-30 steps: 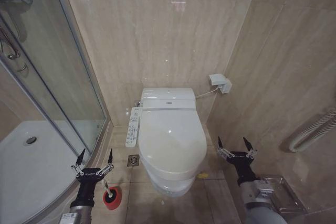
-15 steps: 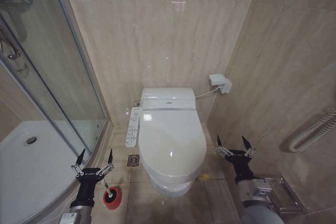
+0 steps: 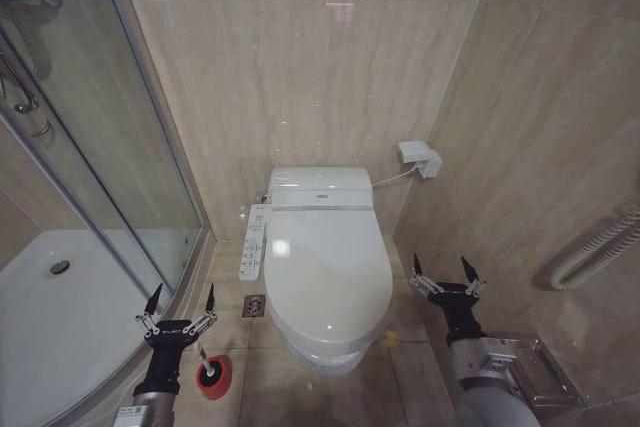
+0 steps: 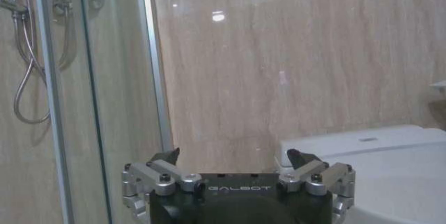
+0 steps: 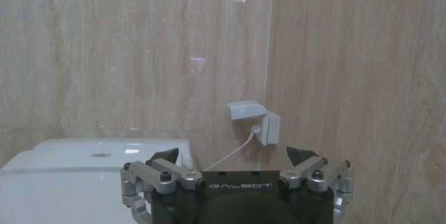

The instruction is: Open the toilet lid, clean the toilet bowl with a toilet brush, close the toilet lid, and flush.

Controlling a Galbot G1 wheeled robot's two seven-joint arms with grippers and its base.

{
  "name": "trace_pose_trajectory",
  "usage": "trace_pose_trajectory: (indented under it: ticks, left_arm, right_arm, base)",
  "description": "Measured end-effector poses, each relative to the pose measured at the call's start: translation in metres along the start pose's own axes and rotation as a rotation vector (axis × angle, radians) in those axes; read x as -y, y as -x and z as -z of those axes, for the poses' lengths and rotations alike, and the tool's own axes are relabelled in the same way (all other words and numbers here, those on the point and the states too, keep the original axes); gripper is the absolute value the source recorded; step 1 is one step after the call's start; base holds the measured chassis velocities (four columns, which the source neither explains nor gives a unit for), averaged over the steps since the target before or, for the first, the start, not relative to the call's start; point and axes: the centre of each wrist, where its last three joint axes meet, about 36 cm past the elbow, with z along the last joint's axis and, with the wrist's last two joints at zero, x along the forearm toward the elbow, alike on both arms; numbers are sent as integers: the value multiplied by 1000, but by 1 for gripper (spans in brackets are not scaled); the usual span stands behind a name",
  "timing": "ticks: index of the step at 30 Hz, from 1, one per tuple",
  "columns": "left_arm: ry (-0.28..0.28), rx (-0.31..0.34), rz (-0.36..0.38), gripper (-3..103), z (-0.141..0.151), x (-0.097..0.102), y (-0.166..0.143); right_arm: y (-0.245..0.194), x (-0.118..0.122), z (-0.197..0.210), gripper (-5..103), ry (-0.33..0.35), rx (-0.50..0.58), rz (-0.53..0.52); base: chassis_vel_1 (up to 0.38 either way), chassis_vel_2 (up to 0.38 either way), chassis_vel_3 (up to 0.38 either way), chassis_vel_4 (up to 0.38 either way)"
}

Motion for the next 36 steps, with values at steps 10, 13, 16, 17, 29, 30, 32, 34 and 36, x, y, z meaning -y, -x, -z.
trace_pose_trajectory:
  ticks: [10, 13, 16, 17, 29, 30, 32, 34, 36]
  left_arm:
    - [0, 0, 0, 100, 0, 0, 0]
    - [0, 0, 0, 100, 0, 0, 0]
    - [0, 0, 0, 100, 0, 0, 0]
    - [0, 0, 0, 100, 0, 0, 0]
    - [0, 0, 0, 100, 0, 0, 0]
    - [0, 0, 0, 100, 0, 0, 0]
    - [0, 0, 0, 100, 0, 0, 0]
    - [0, 0, 0, 100, 0, 0, 0]
    - [0, 0, 0, 100, 0, 0, 0]
  right_arm:
    - [2, 0, 1, 100, 0, 2, 2]
    - [3, 2, 3, 100, -9, -13, -4]
    - [3, 2, 3, 100, -9, -15, -5]
    - [3, 2, 3, 100, -9, -15, -5]
    - [3, 2, 4, 100, -9, -14, -6]
    - [3, 2, 4, 100, -9, -14, -6]
    - [3, 2, 4, 100, -9, -14, -6]
    - [3, 2, 4, 100, -9, -14, -7]
    - [3, 2, 4, 100, -9, -14, -7]
  base:
    - [0, 0, 0, 0]
    - [0, 0, 0, 0]
    - [0, 0, 0, 0]
    - [0, 0, 0, 0]
    - [0, 0, 0, 0]
    - [0, 0, 0, 0]
    - [0, 0, 0, 0]
    - [0, 0, 0, 0]
    - [0, 0, 0, 0]
